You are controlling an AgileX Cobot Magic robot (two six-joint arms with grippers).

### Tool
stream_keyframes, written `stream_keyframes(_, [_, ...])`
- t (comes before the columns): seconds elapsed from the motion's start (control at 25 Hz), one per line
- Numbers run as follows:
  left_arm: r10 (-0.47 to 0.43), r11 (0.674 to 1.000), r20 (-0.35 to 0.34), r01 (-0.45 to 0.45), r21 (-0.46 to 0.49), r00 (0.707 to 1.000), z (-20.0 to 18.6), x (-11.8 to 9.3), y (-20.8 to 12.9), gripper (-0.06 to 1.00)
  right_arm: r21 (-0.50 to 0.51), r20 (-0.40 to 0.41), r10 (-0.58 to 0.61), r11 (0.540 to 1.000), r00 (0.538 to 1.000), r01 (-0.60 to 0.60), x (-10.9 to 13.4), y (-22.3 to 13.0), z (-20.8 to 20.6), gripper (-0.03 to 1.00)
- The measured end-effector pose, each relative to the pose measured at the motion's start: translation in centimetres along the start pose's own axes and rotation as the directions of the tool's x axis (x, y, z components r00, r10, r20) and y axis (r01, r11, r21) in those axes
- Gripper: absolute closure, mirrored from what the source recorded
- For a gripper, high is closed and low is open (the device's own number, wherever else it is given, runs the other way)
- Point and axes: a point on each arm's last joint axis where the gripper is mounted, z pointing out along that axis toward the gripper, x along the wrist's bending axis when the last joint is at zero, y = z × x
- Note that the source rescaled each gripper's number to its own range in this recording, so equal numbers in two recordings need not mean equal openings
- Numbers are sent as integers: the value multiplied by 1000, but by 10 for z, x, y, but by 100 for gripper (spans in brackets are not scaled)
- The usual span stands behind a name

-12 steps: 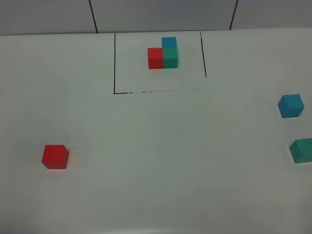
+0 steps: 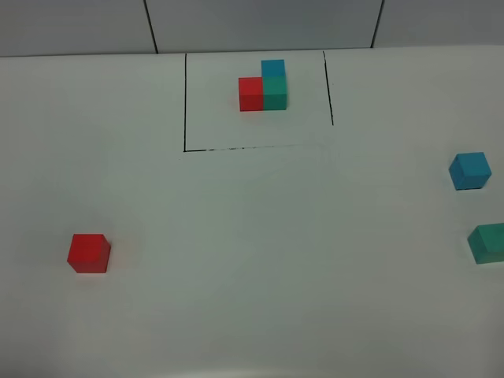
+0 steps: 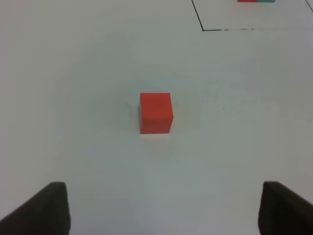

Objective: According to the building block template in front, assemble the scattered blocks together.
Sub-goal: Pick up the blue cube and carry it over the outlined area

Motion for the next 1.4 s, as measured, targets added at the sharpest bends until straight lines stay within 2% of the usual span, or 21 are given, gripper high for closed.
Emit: stream_keyframes(1.4, [0,1000,0,0,0,1000,0,0,0,6,0,-5,2,1000,1000,-2,0,0,0,8])
